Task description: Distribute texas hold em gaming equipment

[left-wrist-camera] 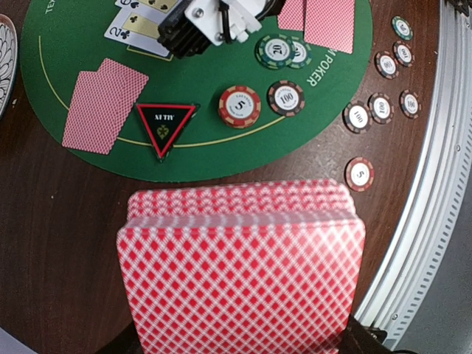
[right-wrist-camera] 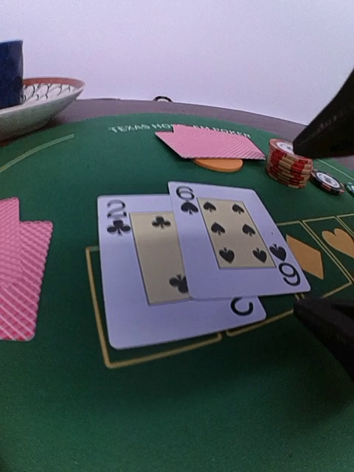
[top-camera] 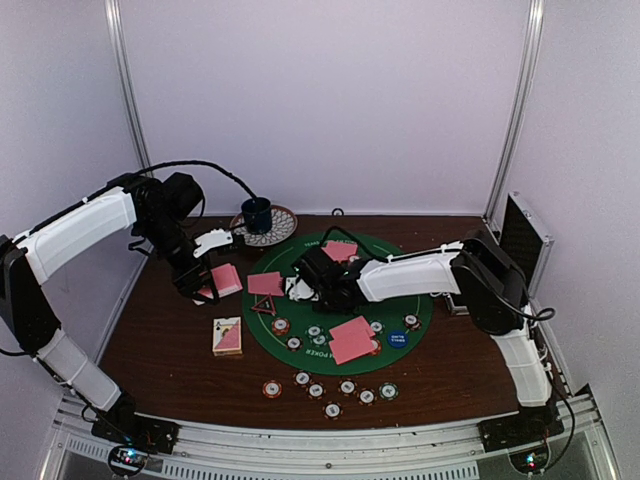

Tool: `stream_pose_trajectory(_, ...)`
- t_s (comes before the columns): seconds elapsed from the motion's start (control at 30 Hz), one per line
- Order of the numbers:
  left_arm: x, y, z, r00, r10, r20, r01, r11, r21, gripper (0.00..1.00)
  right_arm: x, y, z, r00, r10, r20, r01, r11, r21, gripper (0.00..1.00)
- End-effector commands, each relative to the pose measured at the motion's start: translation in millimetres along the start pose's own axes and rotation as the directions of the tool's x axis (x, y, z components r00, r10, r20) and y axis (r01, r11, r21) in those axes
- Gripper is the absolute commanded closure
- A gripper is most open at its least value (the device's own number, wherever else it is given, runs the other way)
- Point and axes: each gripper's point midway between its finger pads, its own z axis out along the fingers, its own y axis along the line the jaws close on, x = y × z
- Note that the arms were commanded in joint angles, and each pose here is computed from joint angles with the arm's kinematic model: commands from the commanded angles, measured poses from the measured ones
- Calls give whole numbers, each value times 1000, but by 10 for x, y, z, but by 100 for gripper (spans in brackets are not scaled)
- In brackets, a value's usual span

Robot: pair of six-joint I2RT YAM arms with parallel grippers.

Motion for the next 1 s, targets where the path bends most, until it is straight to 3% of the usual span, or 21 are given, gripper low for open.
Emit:
stream_pose_trajectory(0.0,-70,-27,-122,999,29,32,-28,999,-15,100,-162,-679,-445,975,193,113,-209,964,164,1)
stream_pose_trajectory(0.1,-70,-25,-131,999,31,34,-31,999,-20,100,-185,-1101,-703,910,365,198,-405,885,231,1)
stream_pose_trajectory(0.23,-76,-23,-150,999,33,36,-32,999,-25,100,-142,-1454,-893,813,534,233,-577,792,199,1)
stream_pose_trajectory(0.43,-82,-19,-162,999,35,38,-33,999,-29,100,-172,-1517,-975,644,737,204,-744,666,-60,1)
stream_pose_trajectory(0.57,-103,-16,-175,998,35,44,-34,999,-30,100,-216,-1500,-1108,505,846,173,-825,532,-192,1)
stream_pose_trajectory(0.77,-102,-7,-166,999,34,41,-33,999,-31,100,-574,-1338,-1541,315,947,58,-772,291,-565,0)
stream_pose_trajectory(0.97,-144,2,-173,998,30,54,-29,999,-28,100,-982,-958,-1832,177,953,-246,-605,-92,-791,2)
